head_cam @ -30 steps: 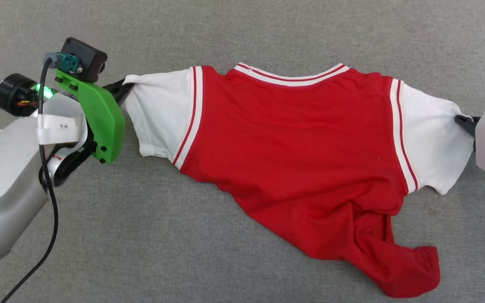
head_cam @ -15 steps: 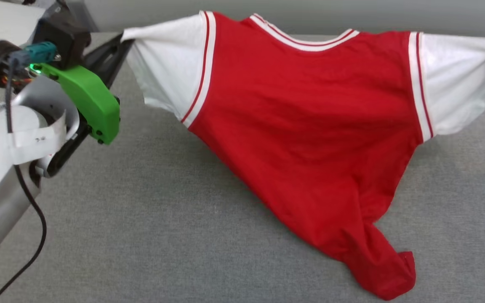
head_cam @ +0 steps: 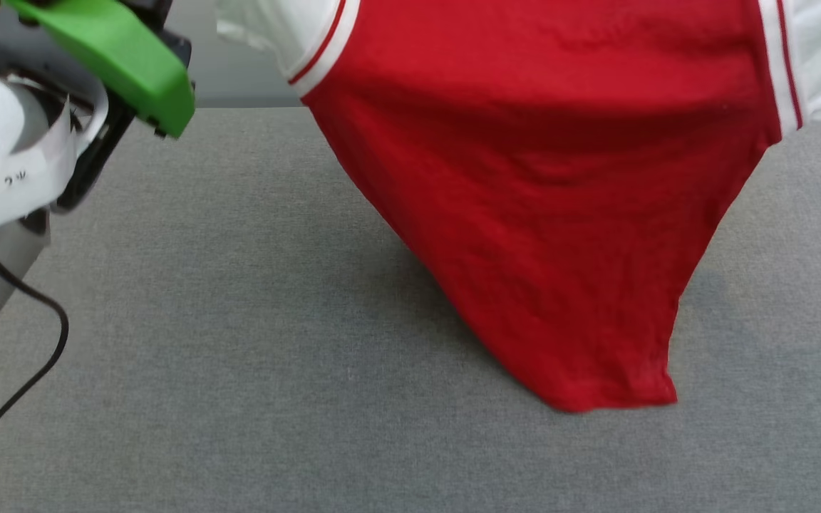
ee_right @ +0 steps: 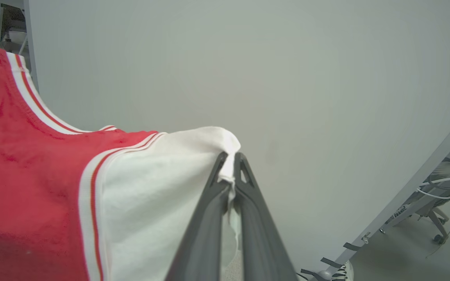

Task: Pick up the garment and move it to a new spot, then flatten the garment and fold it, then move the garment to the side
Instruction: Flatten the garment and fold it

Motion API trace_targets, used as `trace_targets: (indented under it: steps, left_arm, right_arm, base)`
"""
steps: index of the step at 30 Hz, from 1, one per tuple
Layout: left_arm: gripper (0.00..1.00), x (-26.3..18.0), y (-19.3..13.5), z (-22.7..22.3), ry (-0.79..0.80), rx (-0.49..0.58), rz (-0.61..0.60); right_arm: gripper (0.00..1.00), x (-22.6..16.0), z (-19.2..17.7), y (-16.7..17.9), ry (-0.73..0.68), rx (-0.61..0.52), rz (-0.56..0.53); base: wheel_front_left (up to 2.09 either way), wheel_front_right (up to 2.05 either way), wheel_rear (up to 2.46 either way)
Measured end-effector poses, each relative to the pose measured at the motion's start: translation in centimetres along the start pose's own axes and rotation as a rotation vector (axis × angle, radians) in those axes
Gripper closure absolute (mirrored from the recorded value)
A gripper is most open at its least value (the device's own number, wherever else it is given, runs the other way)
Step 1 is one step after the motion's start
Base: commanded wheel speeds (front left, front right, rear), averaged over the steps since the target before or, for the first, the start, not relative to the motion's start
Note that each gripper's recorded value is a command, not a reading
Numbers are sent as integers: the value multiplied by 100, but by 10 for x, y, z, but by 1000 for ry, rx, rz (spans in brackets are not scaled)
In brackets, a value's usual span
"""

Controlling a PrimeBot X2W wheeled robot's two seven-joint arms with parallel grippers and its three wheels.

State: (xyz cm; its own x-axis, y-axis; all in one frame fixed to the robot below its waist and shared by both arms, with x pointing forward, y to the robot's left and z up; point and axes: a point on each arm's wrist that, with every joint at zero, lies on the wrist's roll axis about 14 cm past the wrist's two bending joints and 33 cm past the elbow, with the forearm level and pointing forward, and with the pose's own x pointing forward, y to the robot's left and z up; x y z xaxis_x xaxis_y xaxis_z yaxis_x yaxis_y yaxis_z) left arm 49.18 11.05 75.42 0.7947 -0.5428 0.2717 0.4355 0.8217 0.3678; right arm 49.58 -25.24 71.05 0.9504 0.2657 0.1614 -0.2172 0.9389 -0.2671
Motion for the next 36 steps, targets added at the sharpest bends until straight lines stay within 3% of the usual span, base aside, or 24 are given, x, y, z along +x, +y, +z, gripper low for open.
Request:
trace_targets:
  steps: [8, 23, 31, 36]
  left_arm:
    - [100, 43, 7, 23, -78, 39, -12]
    - [100, 140, 68, 29, -214, 124, 72]
    - [100, 168, 88, -13, -200, 81, 119]
    - [100, 177, 88, -58, -143, 52, 123]
  right_arm:
    - [100, 24, 20, -15, -38, -13, -53]
    - [100, 125, 55, -59, -173, -93, -192]
    - [100, 166, 51, -62, -208, -122, -205]
    - [100, 186, 13, -48, -145, -133, -170]
  base:
    - [0, 0, 0]
    - [0, 0, 0]
    - [0, 0, 0]
    - [0, 0, 0]
